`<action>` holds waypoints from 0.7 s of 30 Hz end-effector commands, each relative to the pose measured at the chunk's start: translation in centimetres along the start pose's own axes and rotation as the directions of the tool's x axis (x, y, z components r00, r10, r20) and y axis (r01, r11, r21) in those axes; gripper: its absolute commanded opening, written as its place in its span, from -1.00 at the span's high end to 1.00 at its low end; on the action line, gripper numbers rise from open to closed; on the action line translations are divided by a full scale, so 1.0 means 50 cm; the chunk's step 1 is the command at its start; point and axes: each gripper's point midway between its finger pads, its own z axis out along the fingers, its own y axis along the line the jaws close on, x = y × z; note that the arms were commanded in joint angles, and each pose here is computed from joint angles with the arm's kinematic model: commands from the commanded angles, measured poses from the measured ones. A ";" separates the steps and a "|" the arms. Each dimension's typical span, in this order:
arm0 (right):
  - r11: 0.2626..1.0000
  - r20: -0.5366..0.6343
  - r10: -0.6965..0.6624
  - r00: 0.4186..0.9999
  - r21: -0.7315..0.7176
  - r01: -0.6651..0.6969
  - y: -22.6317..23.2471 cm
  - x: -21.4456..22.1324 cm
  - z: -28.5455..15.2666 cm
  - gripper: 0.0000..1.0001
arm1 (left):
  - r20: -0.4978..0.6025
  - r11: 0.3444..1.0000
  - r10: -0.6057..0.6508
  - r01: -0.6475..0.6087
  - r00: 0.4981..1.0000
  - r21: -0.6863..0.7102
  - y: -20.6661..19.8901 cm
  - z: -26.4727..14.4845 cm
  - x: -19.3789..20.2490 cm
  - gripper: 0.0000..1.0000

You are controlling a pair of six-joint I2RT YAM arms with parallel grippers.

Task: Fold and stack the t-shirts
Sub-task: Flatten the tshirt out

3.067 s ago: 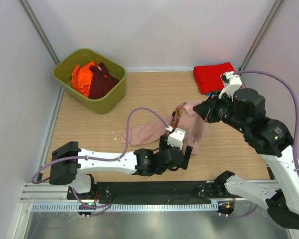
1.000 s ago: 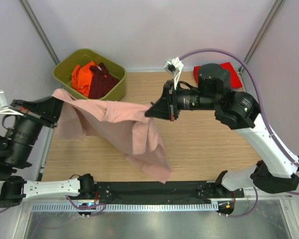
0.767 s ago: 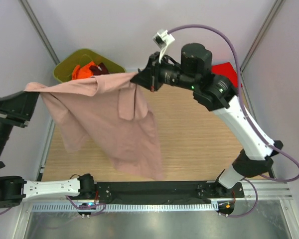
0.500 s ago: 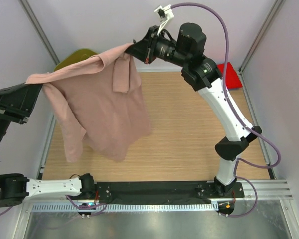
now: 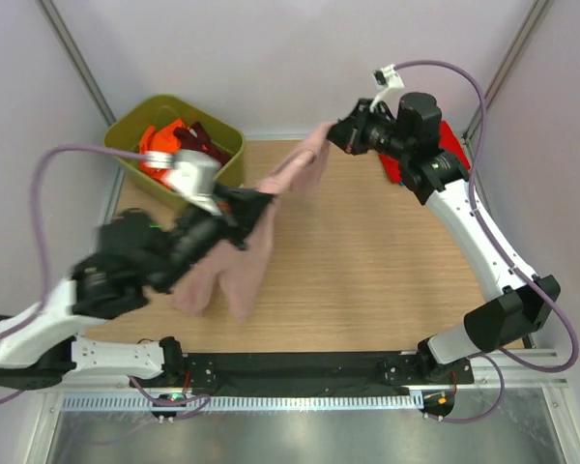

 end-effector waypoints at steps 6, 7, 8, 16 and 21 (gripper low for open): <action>0.764 -0.185 0.058 0.981 0.641 0.076 -0.395 0.179 -0.210 0.98 | -0.330 0.974 -0.088 0.150 0.940 0.168 -0.201 0.212 0.409 1.00; 0.680 -0.199 0.086 0.976 0.728 0.089 -0.449 0.202 -0.254 0.98 | -0.353 0.973 -0.089 0.157 0.931 0.170 -0.206 0.222 0.436 0.99; 0.632 -0.207 0.112 0.972 0.770 0.091 -0.471 0.219 -0.279 0.99 | -0.388 0.968 -0.097 0.177 0.917 0.177 -0.216 0.229 0.470 1.00; 0.525 -0.238 0.249 0.939 0.848 0.076 -0.531 0.274 -0.292 0.83 | -0.485 0.961 -0.209 0.271 0.849 0.060 -0.132 0.296 0.617 1.00; 0.508 -0.270 0.373 0.888 0.860 0.047 -0.514 0.316 -0.299 -0.01 | -0.519 0.963 -0.253 0.263 0.816 -0.056 -0.003 0.318 0.640 0.99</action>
